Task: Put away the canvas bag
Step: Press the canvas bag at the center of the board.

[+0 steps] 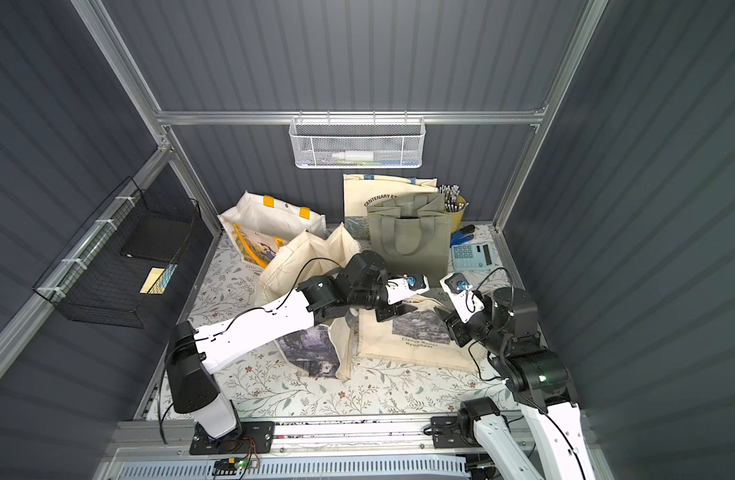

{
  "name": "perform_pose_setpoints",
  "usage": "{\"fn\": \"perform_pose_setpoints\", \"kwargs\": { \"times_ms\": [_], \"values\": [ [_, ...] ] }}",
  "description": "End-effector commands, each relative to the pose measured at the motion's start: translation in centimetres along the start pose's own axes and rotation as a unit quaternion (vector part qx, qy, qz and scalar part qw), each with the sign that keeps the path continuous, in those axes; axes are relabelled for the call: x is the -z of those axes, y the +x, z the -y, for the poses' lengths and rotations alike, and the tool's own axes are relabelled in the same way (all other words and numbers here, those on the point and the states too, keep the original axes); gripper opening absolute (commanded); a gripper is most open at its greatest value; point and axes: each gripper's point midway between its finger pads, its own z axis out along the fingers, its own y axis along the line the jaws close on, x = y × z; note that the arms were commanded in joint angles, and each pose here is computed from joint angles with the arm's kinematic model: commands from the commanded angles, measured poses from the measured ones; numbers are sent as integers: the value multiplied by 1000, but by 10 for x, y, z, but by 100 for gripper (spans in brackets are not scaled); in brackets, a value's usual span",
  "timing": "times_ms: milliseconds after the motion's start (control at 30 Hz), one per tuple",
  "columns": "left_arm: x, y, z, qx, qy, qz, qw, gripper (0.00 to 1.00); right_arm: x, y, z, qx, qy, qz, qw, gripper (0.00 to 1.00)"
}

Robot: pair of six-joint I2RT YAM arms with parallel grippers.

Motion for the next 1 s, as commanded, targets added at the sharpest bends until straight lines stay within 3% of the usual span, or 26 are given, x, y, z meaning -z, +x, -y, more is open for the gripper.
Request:
{"fn": "perform_pose_setpoints", "kwargs": {
  "times_ms": [0, 133, 333, 500, 667, 967],
  "values": [
    [-5, -8, 10, -28, 64, 7, 998, 0, 7, -5, -13, 12, -36, 7, 999, 61],
    [-2, -19, 9, -39, 112, 40, 992, 0, 2, 6, -13, 14, -33, -12, 999, 61],
    [-3, -18, 7, -60, 160, 44, 984, 0, -8, 20, 3, 20, 12, -37, 999, 61],
    [7, -29, -1, -49, 182, 73, 979, 0, -14, 21, 15, 39, 38, -46, 997, 61],
    [7, -27, 0, -56, 186, 66, 979, 0, -11, 4, 21, 49, 49, -28, 997, 61],
    [10, -22, 1, -113, 176, 71, 975, 0, -28, 12, -8, 22, -47, -39, 998, 62]
  ]
}}
